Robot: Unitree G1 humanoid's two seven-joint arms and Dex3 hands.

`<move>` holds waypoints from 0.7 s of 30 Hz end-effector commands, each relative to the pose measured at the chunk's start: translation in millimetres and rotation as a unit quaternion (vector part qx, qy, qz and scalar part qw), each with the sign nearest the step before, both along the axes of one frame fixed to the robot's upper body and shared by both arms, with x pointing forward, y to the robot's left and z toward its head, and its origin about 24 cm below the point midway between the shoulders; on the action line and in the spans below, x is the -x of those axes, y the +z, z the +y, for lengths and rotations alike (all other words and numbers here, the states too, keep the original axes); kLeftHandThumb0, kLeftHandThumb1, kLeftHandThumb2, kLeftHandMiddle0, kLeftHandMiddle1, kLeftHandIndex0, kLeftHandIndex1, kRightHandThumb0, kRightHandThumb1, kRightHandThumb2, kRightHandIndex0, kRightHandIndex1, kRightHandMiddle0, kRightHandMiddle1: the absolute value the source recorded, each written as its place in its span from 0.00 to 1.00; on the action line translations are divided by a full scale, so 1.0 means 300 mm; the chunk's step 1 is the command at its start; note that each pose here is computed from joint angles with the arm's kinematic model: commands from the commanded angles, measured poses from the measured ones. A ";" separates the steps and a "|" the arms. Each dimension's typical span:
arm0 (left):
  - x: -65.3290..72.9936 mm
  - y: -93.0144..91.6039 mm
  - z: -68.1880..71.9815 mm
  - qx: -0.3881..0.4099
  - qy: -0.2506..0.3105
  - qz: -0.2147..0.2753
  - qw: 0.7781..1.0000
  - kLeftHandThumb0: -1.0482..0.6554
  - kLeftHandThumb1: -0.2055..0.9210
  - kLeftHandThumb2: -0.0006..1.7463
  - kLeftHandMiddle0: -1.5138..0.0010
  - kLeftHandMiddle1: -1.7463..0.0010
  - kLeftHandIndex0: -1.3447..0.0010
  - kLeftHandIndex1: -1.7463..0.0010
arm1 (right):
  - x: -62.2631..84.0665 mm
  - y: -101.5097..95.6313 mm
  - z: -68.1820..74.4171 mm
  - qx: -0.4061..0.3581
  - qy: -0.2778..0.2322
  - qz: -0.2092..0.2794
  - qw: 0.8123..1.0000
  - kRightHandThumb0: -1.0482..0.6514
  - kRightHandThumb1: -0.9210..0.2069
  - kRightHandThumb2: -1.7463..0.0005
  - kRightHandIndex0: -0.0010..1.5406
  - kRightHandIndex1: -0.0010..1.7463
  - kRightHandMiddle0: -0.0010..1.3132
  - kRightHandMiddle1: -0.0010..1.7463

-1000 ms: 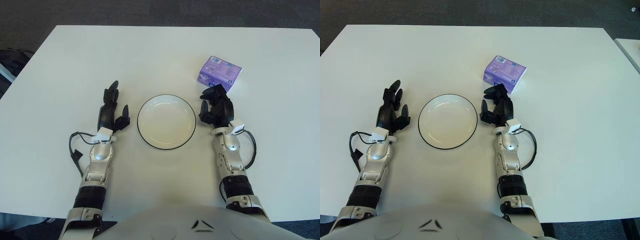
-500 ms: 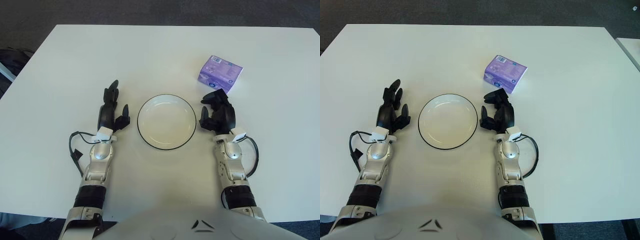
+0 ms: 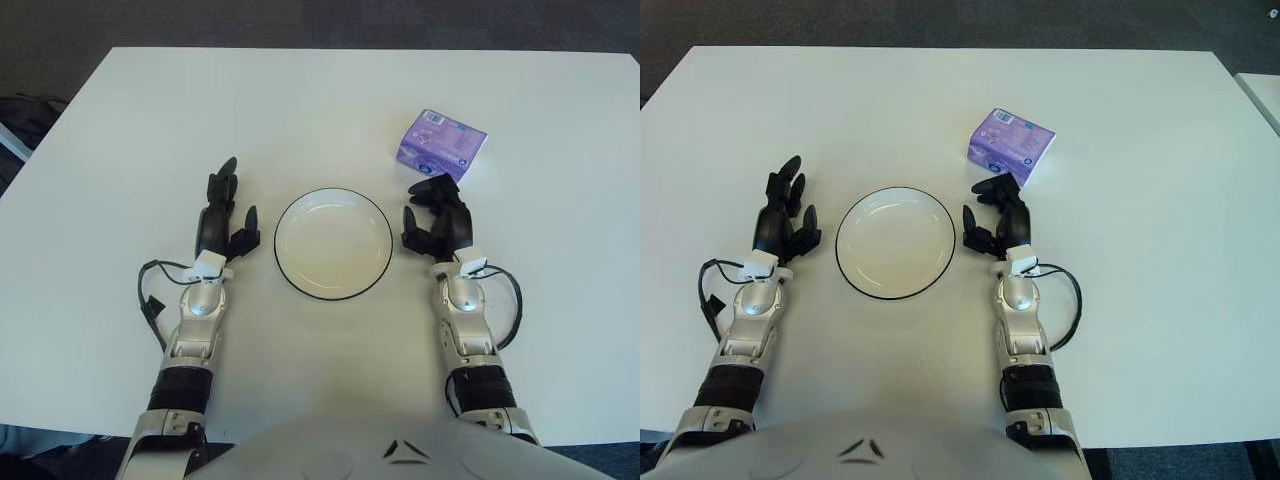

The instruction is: Put the tissue paper into the plate.

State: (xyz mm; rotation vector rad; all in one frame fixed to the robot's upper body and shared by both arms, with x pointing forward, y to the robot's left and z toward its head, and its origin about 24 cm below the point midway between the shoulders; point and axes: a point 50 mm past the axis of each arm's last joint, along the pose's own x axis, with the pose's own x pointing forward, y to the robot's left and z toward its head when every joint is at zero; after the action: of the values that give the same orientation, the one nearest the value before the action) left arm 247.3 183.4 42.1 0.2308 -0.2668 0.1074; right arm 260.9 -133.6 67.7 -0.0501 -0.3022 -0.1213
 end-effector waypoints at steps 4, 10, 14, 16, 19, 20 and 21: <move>0.094 -0.202 -0.028 0.026 0.012 0.132 0.991 0.23 1.00 0.45 0.80 1.00 1.00 0.68 | -0.005 0.097 -0.008 0.064 -0.021 -0.063 0.996 0.61 0.30 0.48 0.33 0.94 0.24 0.89; 0.095 -0.205 -0.030 0.026 0.013 0.130 0.991 0.23 1.00 0.45 0.80 1.00 1.00 0.68 | -0.004 0.143 -0.012 0.116 -0.052 -0.105 0.986 0.61 0.28 0.49 0.32 0.95 0.22 0.90; 0.096 -0.207 -0.033 0.026 0.013 0.131 0.991 0.23 1.00 0.45 0.80 1.00 1.00 0.68 | -0.006 0.160 -0.013 0.133 -0.059 -0.119 0.982 0.61 0.27 0.50 0.32 0.95 0.21 0.90; 0.097 -0.208 -0.034 0.026 0.013 0.132 0.991 0.23 1.00 0.45 0.80 1.00 1.00 0.68 | -0.010 0.172 -0.014 0.142 -0.062 -0.128 0.980 0.61 0.27 0.50 0.31 0.95 0.21 0.90; 0.097 -0.211 -0.035 0.027 0.013 0.134 0.990 0.22 1.00 0.45 0.80 1.00 1.00 0.68 | -0.015 0.190 -0.016 0.154 -0.064 -0.136 0.977 0.61 0.26 0.50 0.31 0.96 0.20 0.90; 0.097 -0.212 -0.035 0.028 0.013 0.135 0.990 0.23 1.00 0.45 0.80 1.00 1.00 0.68 | -0.016 0.193 -0.017 0.157 -0.065 -0.137 0.976 0.61 0.25 0.51 0.31 0.96 0.20 0.91; 0.097 -0.213 -0.035 0.028 0.013 0.135 0.990 0.23 1.00 0.45 0.80 1.00 1.00 0.68 | -0.017 0.197 -0.018 0.159 -0.065 -0.138 0.975 0.61 0.25 0.51 0.31 0.96 0.20 0.91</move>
State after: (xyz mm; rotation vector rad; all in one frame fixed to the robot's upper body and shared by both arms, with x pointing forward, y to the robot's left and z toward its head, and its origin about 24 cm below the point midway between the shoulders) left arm 251.1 182.8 43.1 0.2301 -0.2710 0.1048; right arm 266.3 -137.8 115.0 -0.3392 -0.5417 -0.1988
